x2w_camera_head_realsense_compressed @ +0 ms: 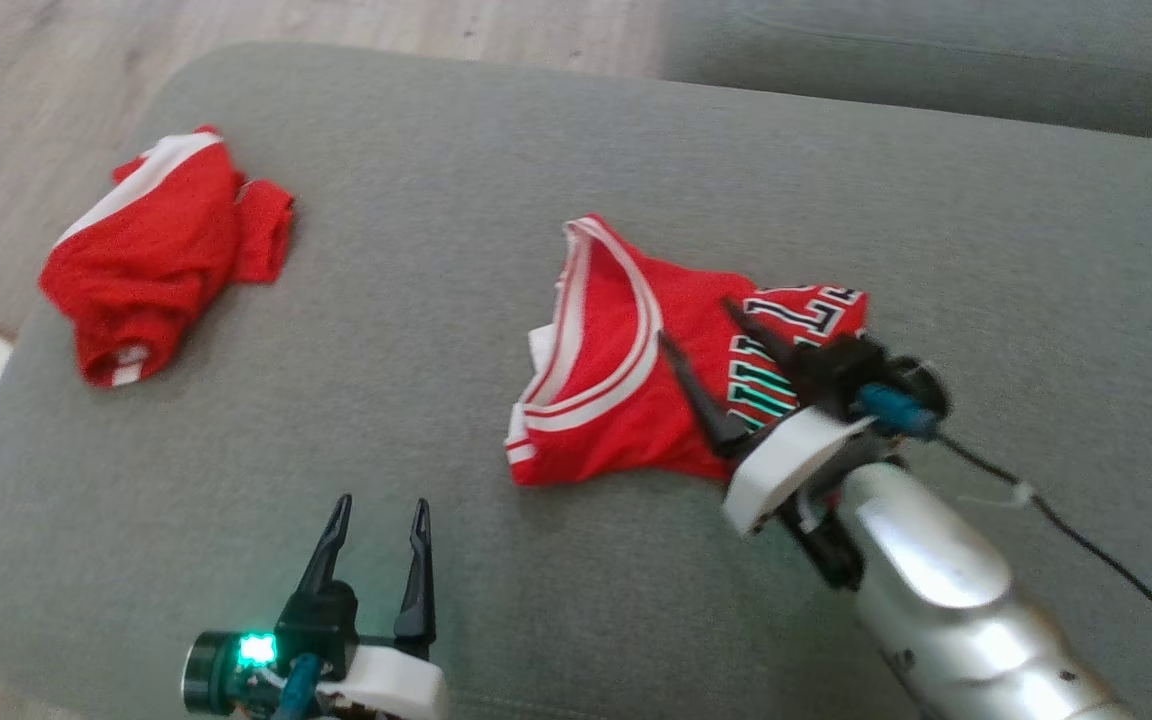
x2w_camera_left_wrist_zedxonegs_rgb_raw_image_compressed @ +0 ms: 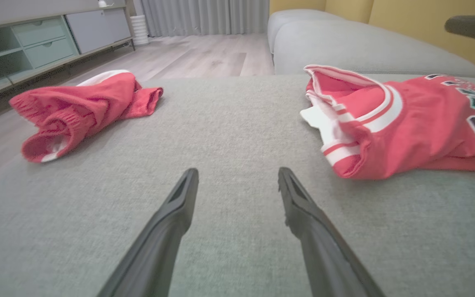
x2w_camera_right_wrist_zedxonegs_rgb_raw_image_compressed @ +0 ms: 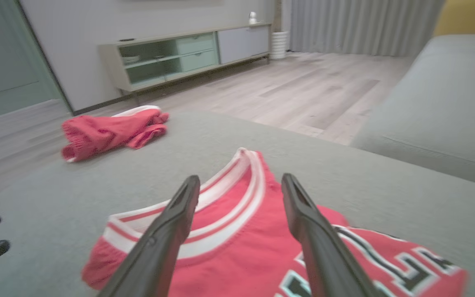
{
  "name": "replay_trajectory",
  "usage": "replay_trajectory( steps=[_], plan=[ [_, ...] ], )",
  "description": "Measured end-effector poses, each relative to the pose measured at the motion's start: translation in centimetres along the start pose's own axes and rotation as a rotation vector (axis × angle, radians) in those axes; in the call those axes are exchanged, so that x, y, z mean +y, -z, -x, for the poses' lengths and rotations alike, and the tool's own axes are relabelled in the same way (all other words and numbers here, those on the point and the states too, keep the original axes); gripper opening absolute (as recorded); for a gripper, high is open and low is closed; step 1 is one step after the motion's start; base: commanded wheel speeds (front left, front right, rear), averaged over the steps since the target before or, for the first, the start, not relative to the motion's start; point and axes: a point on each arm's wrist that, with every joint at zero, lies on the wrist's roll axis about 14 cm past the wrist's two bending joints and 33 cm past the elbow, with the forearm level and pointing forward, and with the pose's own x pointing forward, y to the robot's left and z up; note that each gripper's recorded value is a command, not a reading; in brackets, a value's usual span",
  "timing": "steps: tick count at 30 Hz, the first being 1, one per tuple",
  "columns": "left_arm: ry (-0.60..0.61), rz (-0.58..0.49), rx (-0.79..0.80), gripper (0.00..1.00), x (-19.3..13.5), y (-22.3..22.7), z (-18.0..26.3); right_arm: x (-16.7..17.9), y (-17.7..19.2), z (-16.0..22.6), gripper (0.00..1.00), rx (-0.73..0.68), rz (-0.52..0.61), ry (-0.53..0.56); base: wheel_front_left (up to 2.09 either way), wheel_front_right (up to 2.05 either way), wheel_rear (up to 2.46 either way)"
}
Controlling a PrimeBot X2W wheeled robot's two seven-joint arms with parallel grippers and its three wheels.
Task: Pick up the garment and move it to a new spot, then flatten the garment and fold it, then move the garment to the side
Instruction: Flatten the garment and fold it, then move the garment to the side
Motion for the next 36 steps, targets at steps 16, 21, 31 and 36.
replay_trajectory(
  steps=[16, 21, 31, 36],
  plan=[
    [0.105, -0.051, -0.069, 1.00, -3.5, -2.5, -3.5, -13.0, 3.0, 14.5, 1.00, -0.031, -0.124, 0.598, 0.00, 0.00, 0.00],
    [0.107, -0.058, -0.065, 1.00, -3.7, -2.3, -3.5, -13.0, 4.6, 17.3, 1.00, -0.005, -0.156, 0.662, 0.00, 0.00, 0.00],
    [0.119, -0.074, -0.026, 1.00, -3.8, -0.9, -3.1, -12.2, 6.2, 18.1, 1.00, 0.021, -0.204, 0.672, 0.00, 0.00, 0.00],
    [0.138, -0.079, -0.021, 1.00, -4.1, -0.8, -3.2, -11.0, 5.5, 13.8, 1.00, 0.022, -0.208, 0.555, 0.00, 0.00, 0.00]
  ],
)
